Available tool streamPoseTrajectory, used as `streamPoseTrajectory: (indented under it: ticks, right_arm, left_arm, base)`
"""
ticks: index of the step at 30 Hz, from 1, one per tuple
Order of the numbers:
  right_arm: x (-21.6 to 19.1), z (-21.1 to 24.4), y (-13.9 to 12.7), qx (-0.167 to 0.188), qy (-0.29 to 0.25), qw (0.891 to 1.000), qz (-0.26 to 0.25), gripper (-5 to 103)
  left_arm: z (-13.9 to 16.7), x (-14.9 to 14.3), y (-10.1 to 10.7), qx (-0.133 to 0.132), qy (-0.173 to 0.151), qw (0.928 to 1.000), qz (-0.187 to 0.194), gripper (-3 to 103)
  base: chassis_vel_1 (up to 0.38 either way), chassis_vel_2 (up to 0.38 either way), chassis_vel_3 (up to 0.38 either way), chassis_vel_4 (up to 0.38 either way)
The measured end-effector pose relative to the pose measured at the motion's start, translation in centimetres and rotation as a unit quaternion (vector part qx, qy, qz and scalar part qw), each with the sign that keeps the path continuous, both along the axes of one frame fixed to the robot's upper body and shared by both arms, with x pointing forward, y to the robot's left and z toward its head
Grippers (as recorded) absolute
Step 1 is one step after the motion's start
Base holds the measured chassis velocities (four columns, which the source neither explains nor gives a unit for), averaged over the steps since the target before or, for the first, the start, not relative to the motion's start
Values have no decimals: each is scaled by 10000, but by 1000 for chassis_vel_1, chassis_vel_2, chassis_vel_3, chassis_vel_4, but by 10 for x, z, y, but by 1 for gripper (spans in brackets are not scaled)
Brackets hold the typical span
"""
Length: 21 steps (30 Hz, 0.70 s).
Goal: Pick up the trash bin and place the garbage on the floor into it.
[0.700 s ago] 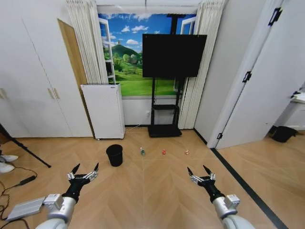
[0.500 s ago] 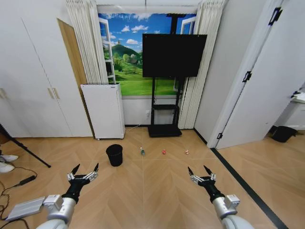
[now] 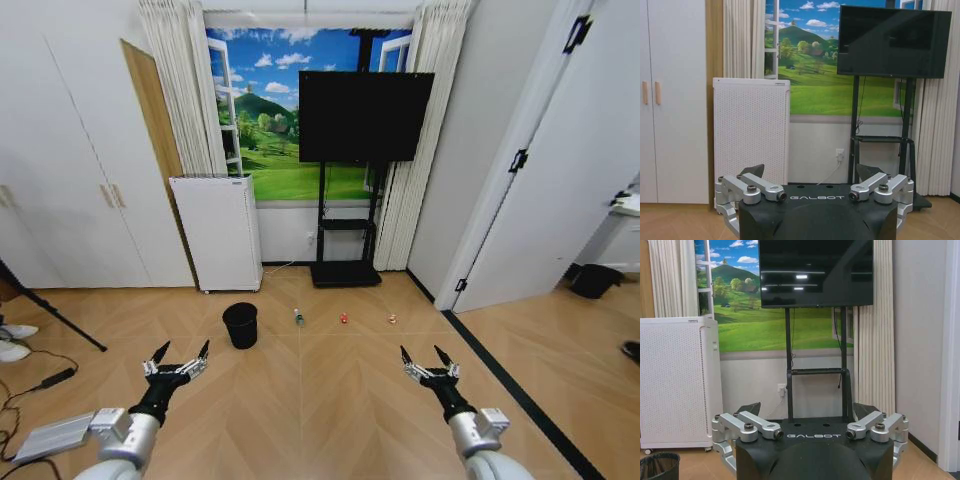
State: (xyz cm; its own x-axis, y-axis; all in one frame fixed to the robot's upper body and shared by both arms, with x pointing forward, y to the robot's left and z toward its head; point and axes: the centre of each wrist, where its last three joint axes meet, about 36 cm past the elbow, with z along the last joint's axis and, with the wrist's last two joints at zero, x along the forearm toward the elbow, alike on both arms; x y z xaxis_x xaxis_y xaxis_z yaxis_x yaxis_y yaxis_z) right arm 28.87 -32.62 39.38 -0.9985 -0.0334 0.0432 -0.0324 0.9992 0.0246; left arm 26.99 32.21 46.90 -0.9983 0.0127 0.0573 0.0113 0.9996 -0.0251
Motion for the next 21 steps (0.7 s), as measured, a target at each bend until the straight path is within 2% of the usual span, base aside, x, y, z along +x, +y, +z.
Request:
streamPoseTrajectory:
  ticks: [10, 21]
  right_arm:
    - [-1, -3, 3, -16, -8, 10000, 33, 100]
    - [-4, -4, 4, -29, 6, 10000, 89, 100]
  left_arm:
    - [-1, -1, 0, 53, 17, 10000, 12, 100]
    - [2, -3, 0, 61, -20, 10000, 7, 100]
  base:
    - [-32, 28, 36, -32]
    - [-202, 204, 207, -198]
